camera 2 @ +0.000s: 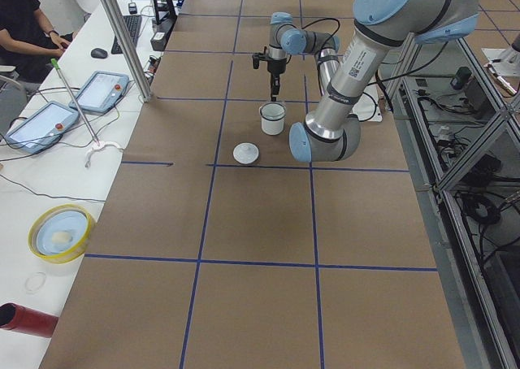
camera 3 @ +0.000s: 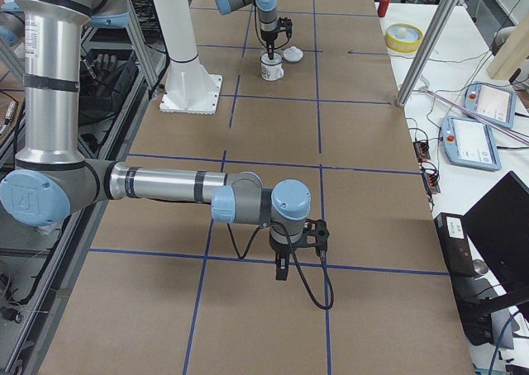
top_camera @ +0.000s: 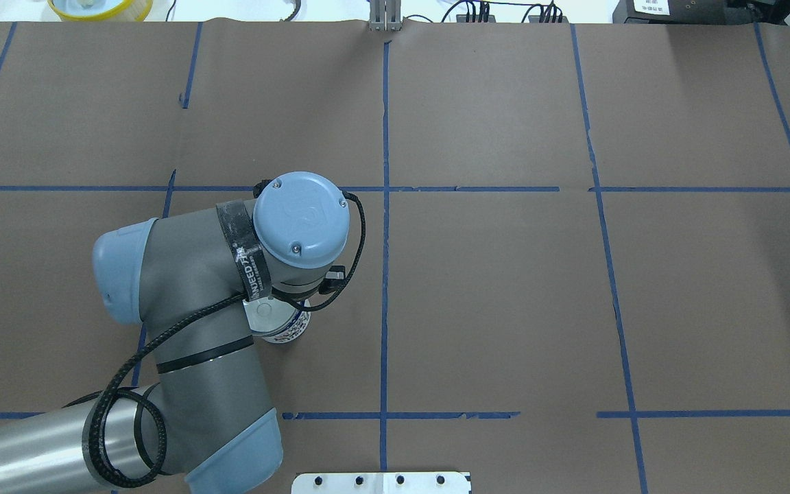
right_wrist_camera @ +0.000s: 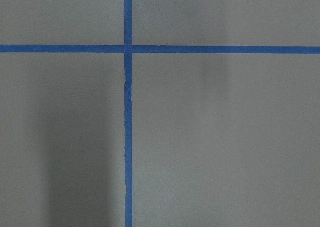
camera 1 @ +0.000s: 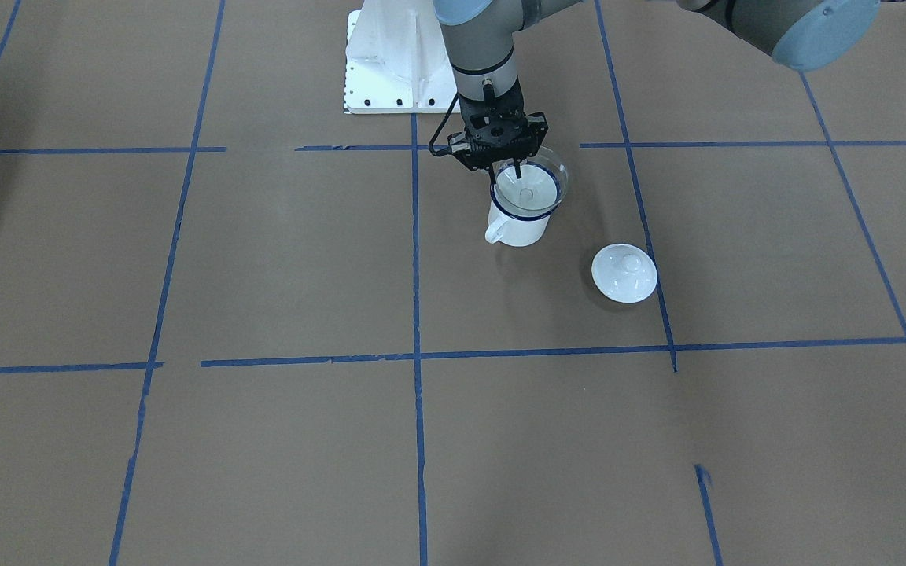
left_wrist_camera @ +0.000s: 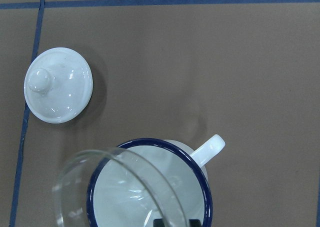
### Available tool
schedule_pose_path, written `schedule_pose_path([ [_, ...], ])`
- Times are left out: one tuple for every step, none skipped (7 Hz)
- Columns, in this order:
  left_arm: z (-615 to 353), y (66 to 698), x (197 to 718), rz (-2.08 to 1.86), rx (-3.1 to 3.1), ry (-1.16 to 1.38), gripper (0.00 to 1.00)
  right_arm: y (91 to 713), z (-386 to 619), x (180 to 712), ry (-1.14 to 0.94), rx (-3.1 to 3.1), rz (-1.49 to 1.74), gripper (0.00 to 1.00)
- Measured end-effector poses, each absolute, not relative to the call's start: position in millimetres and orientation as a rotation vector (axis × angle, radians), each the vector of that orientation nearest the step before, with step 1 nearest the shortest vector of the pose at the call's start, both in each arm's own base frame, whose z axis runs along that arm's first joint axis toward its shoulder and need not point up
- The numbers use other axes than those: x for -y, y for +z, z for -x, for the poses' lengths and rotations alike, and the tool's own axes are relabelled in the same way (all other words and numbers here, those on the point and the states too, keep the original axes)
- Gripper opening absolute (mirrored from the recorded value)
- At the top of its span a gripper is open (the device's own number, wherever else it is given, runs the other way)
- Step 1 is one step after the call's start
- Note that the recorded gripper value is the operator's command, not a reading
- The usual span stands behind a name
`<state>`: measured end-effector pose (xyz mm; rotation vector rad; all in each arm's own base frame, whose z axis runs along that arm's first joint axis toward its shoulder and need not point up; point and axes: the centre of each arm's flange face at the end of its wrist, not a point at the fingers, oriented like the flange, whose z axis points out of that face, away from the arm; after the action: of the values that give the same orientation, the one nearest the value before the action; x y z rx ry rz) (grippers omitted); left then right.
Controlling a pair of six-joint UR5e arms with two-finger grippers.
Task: Place funnel on cup
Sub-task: 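Lift the glass funnel and carry it over the open mug, then lower the funnel into the mug, open the left gripper, withdraw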
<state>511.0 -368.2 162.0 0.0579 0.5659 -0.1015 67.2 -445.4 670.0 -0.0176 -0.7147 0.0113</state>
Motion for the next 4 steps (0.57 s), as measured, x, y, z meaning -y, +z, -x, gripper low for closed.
schedule_pose_path([
  [-511,160,368,-0.065,-0.581,-0.096,1.0,670,-67,445,0.011,0.715,0.018,1.0],
  [-508,155,369,-0.078,-0.611,-0.093,1.0,670,-67,445,0.011,0.715,0.018,1.0],
  [-499,146,373,-0.098,-0.658,-0.097,1.0,670,-67,445,0.011,0.715,0.018,1.0],
  [-480,135,386,-0.124,-0.709,-0.118,1.0,670,-67,445,0.011,0.715,0.018,1.0],
])
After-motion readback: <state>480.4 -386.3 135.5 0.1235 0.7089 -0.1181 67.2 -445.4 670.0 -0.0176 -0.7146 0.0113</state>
